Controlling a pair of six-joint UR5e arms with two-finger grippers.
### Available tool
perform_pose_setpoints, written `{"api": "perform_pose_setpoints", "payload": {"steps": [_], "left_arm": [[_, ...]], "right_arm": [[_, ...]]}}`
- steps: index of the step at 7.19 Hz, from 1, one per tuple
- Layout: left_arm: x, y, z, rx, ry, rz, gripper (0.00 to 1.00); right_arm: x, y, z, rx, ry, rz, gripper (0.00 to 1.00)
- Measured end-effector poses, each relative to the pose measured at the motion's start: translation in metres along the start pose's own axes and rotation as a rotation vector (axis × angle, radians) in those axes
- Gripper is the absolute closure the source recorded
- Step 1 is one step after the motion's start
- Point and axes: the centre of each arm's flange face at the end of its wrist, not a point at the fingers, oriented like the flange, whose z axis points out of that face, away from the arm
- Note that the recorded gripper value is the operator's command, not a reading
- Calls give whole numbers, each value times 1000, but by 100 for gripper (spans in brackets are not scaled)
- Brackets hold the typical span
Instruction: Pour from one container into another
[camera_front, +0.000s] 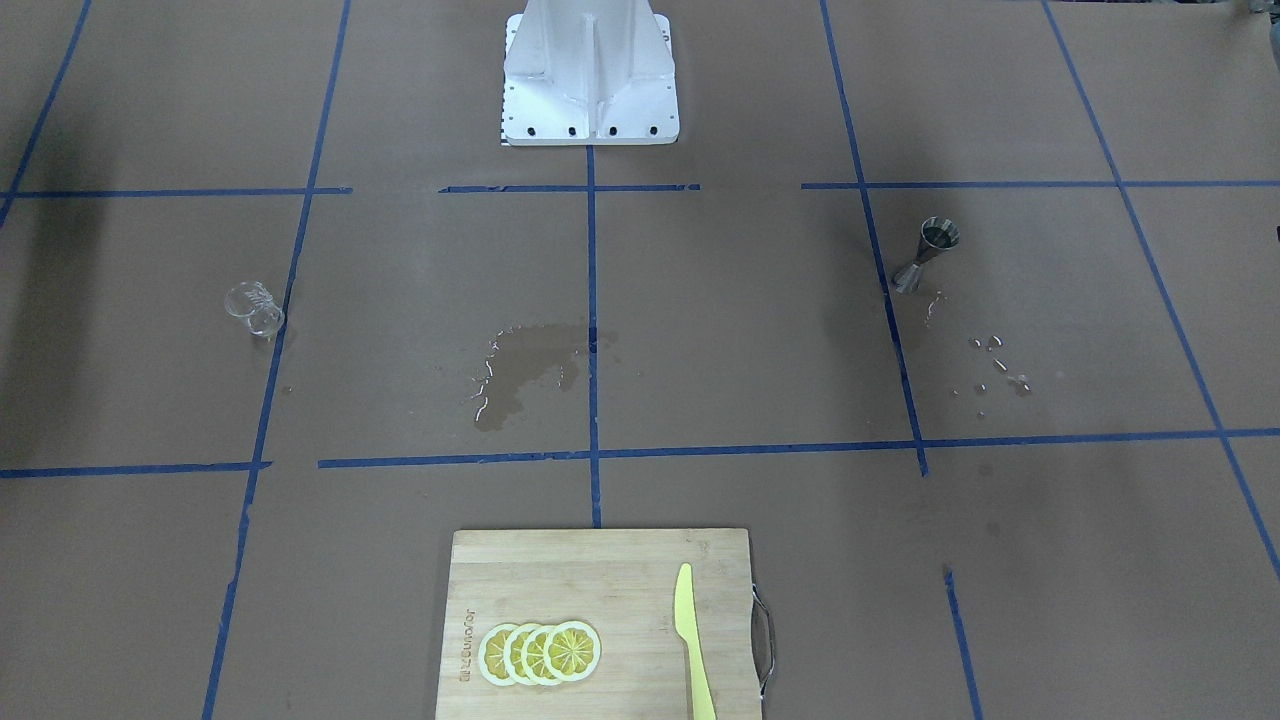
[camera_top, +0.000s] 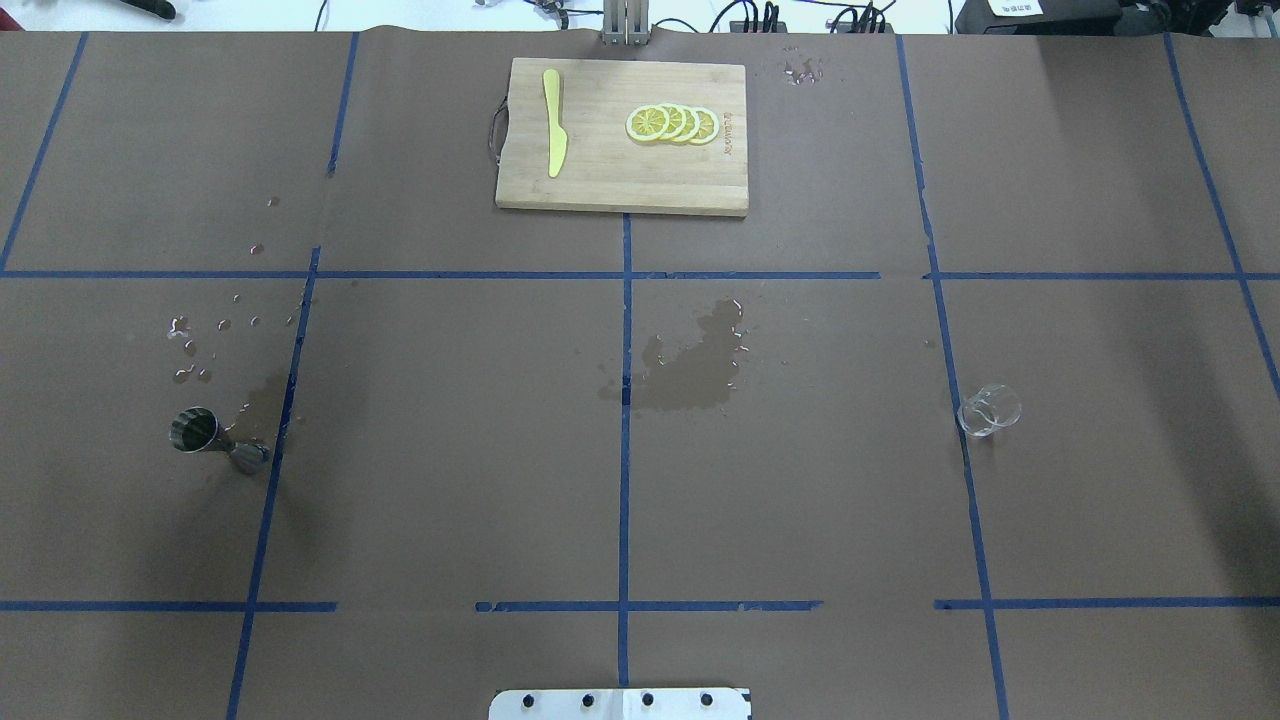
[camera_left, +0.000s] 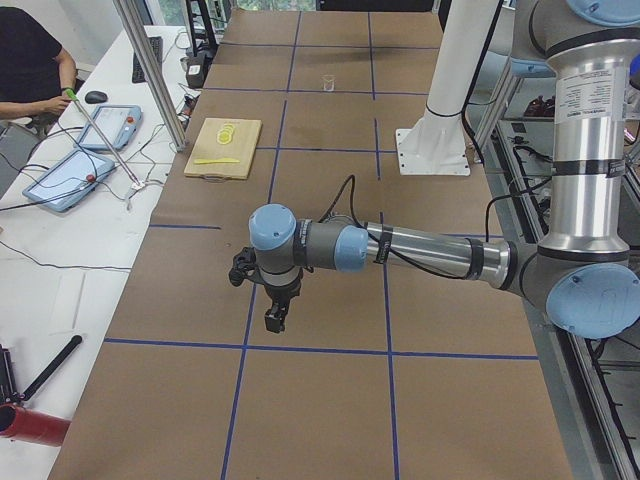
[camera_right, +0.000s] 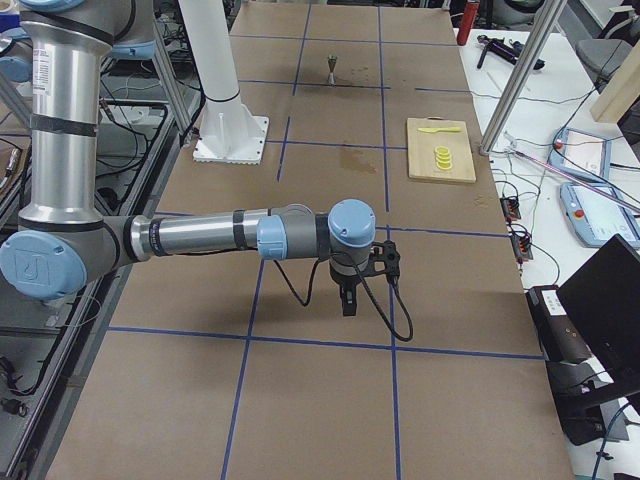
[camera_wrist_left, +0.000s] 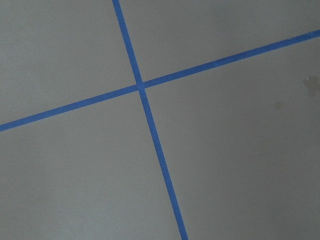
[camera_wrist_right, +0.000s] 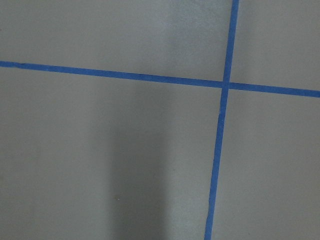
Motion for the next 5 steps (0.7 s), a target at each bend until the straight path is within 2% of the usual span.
{"api": "perform_pose_setpoints", "payload": {"steps": [2,3,4,5], "left_arm": [[2,-3,-2,4,-1,5,0],[-2,-4,0,-1,0,-1,0],[-8,-3,7,-12,20,-17,0],[-14,0,17,-19,78,-40,0]], "right_arm": [[2,-4,-1,5,45,-8,0],[2,-4,-2,7,50,-10,0],[2,-4,-2,7,50,-10,0],[2,-4,-1,6,51,-10,0]]}}
